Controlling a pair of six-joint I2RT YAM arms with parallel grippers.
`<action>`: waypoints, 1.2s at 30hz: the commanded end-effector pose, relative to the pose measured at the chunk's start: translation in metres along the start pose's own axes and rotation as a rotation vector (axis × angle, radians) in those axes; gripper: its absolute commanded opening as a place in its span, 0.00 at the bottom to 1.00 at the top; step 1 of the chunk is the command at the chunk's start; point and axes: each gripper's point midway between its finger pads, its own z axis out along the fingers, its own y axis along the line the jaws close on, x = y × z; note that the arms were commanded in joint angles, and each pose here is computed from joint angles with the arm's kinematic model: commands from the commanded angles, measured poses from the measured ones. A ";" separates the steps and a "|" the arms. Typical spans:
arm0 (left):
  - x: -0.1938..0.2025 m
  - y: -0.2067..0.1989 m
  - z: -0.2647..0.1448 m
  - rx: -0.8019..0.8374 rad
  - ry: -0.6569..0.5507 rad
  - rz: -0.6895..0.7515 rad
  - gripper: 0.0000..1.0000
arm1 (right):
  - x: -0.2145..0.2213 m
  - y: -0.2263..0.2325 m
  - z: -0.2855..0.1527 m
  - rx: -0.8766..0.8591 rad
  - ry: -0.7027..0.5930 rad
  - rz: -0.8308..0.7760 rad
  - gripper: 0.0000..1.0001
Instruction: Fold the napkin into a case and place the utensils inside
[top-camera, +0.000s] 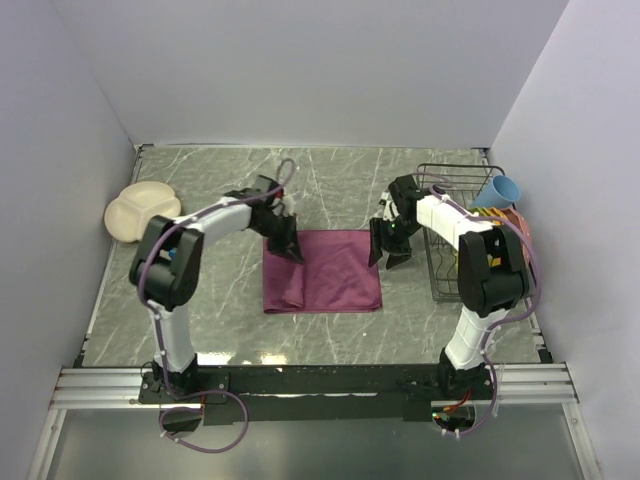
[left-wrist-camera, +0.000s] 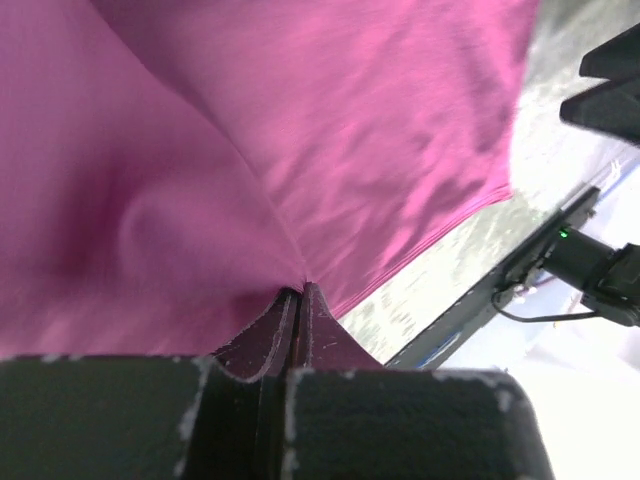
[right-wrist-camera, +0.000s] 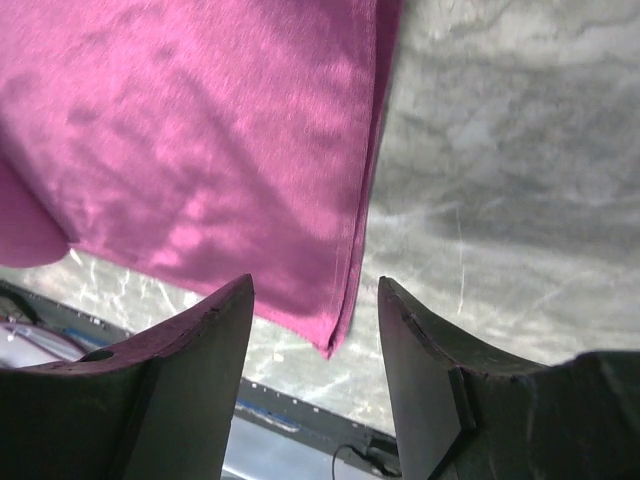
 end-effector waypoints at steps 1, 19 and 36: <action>-0.022 -0.064 0.029 0.167 -0.029 0.026 0.01 | -0.004 0.010 -0.035 -0.032 -0.067 -0.037 0.60; -0.039 -0.156 0.105 0.356 0.017 0.007 0.01 | 0.000 -0.020 -0.048 0.005 -0.078 0.010 0.53; -0.062 -0.134 -0.013 0.358 -0.155 0.130 0.59 | -0.009 -0.022 -0.028 -0.015 -0.066 0.036 0.54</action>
